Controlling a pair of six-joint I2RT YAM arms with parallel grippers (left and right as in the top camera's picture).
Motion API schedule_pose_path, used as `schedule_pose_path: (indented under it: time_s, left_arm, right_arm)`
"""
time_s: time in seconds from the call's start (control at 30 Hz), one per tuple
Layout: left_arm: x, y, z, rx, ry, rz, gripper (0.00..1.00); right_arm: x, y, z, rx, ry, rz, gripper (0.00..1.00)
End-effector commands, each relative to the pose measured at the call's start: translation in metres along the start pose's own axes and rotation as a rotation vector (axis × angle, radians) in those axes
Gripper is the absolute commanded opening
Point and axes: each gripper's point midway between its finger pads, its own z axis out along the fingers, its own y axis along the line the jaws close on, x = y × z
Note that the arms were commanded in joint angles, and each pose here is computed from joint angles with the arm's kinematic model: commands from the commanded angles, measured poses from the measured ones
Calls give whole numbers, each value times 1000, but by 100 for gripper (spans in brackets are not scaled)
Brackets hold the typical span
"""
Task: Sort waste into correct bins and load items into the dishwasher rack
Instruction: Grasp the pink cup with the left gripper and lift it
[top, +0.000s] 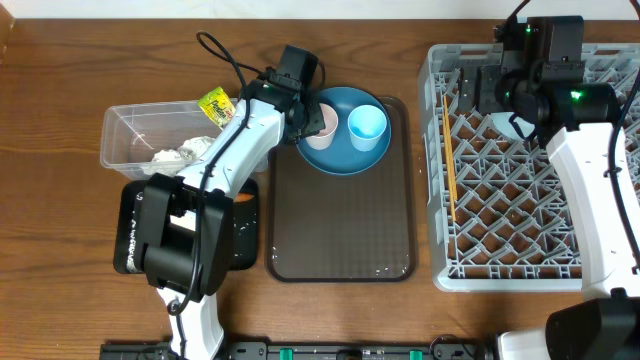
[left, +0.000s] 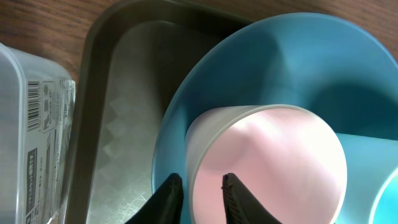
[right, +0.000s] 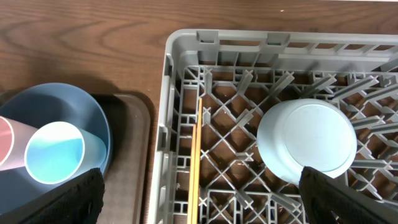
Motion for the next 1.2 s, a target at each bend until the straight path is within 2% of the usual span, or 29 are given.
schedule_pose_path:
  time_s: [0.0, 0.17, 0.2, 0.3, 0.63, 0.83, 0.97, 1.17]
  left_arm:
    - [-2, 5, 1, -21, -7, 3, 22]
    - [-3, 6, 1, -26, -10, 3, 19]
    - [-4, 7, 1, -34, -16, 2, 13]
    - [-5, 11, 1, -53, -21, 3, 10]
    - [-19, 21, -14, -64, -65, -24, 6]
    - [-45, 31, -54, -29, -155, -70, 6]
    - [-61, 33, -97, 13, -242, -94, 6]
    - [-54, 26, -156, 95, -285, -89, 6]
  right_arm:
    - [1, 2, 1, -7, 4, -5, 99]
    - [1, 2, 1, -7, 4, -5, 99]
    - [1, 2, 1, -7, 4, -5, 99]
    - [1, 2, 1, -7, 4, -5, 99]
    - [1, 2, 1, -7, 4, -5, 99]
    - [1, 2, 1, -7, 4, -5, 99]
    - [1, 2, 1, -7, 4, -5, 99]
    - [1, 2, 1, -7, 4, -5, 99]
